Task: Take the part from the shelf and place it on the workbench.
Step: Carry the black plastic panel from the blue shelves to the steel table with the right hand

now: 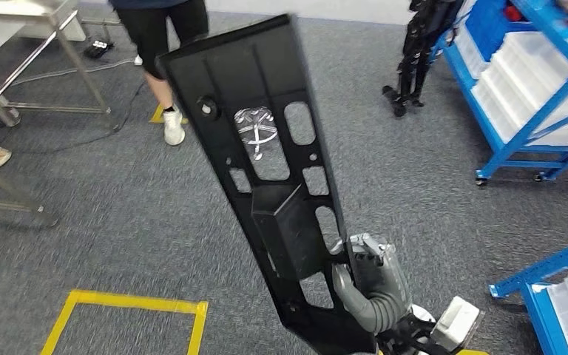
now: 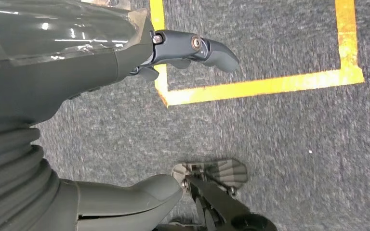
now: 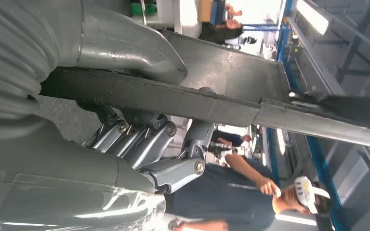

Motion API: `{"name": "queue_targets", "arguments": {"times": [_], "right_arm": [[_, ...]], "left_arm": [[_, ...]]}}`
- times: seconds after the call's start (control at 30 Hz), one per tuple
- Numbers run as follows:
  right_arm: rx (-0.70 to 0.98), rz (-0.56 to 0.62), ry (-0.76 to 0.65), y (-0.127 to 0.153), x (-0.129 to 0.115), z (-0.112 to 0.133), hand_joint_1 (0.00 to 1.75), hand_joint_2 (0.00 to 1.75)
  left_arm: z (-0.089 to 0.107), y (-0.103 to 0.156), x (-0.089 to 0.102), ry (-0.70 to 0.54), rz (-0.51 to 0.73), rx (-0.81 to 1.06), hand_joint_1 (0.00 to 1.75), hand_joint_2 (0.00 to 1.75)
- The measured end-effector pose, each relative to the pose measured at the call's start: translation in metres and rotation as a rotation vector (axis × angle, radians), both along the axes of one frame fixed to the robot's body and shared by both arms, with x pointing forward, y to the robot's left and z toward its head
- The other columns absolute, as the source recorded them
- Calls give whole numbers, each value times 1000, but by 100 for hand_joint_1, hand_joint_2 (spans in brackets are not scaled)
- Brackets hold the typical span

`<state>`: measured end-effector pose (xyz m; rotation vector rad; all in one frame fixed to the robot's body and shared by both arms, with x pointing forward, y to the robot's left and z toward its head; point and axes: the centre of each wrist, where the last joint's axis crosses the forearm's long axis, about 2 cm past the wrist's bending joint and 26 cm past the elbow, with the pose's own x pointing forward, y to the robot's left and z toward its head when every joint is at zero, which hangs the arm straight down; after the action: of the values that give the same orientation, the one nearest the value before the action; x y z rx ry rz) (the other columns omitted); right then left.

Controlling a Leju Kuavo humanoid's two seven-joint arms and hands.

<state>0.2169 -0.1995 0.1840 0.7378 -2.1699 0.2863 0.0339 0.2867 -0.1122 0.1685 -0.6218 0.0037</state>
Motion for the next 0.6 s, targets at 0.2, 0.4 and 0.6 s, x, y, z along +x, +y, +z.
{"name": "queue_targets", "arguments": {"times": [0.2, 0.4, 0.6], "right_arm": [[-4, -1, 6, -1, -1, -2, 175, 175], [-14, 3, 12, -4, -2, -3, 175, 175], [-22, 2, 16, -2, -2, -3, 175, 175]], "left_arm": [[0, 0, 0, 4, -6, 0, 0, 175], [0, 3, 1, 14, -16, 8, 0, 175], [0, 4, 2, 15, -12, 11, 0, 175]]}}
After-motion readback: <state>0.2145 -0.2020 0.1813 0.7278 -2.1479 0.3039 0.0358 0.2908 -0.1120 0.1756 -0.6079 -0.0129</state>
